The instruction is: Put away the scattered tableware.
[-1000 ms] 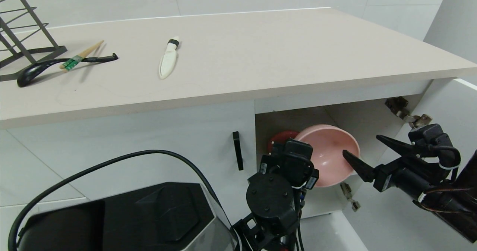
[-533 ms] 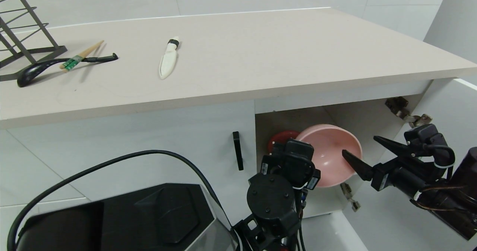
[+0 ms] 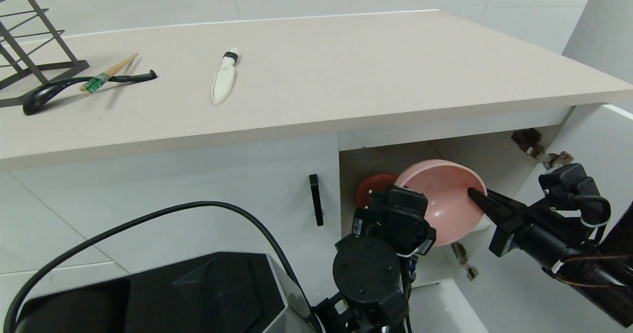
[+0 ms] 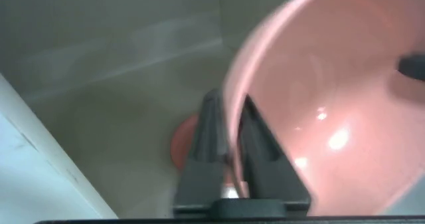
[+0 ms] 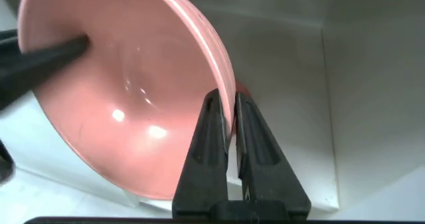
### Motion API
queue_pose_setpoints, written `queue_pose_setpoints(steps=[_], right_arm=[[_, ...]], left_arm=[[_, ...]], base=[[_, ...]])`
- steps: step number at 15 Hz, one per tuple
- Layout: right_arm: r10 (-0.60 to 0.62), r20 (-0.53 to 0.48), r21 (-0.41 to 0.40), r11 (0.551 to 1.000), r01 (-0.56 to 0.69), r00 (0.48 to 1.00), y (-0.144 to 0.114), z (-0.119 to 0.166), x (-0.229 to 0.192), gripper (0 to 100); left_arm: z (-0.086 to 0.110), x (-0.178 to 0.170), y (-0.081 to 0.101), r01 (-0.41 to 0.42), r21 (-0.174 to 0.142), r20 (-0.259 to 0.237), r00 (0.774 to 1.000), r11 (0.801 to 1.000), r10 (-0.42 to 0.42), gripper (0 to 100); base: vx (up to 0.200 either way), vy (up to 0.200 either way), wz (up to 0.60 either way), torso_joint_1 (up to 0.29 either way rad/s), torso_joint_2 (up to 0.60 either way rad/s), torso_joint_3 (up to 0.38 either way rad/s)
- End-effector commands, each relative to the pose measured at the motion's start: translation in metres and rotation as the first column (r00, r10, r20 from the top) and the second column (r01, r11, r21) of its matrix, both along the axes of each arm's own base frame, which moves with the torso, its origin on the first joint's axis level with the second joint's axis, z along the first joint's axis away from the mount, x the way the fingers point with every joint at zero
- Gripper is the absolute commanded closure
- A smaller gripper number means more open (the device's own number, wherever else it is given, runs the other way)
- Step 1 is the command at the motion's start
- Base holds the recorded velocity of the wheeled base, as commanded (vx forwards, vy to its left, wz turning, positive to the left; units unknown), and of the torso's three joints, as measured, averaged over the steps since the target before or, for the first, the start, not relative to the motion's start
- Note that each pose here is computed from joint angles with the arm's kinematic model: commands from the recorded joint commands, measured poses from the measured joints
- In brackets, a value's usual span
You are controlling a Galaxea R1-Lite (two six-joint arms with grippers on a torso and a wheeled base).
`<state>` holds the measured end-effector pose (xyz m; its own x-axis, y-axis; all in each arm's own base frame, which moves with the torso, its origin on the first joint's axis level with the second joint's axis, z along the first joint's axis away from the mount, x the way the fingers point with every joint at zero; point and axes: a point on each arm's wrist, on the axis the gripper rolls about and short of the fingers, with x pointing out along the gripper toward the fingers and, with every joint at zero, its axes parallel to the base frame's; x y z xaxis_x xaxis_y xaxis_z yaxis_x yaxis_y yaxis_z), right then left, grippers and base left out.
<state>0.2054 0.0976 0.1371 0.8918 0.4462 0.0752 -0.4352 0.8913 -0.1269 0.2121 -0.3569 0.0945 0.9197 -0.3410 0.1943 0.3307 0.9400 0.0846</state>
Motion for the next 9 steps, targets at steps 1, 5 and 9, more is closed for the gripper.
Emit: queue_pose_setpoints(steps=[1,5,9], right_arm=[[0.019,0.013,0.005,1.0,-0.019,1.0,0.001,0.003,-0.003,100],[0.015,-0.002,0.0,1.0,-0.015,1.0,0.0,0.0,-0.001,100],[0.012,-0.016,-0.006,1.0,-0.012,1.0,0.0,-0.004,0.0,100]], left_arm=[[0.002,-0.008,-0.004,0.036,0.002,0.005,0.999,0.999,-0.036,0],[0.019,-0.017,0.007,0.124,0.0,0.029,0.992,0.992,-0.124,0],[0.02,-0.027,0.033,0.197,0.046,-0.002,0.98,0.979,-0.197,0]], base=[[0.0,0.0,0.0,0.0,0.0,0.0],[0.0,0.0,0.0,0.0,0.0,0.0],[0.0,0.0,0.0,0.0,0.0,0.0]])
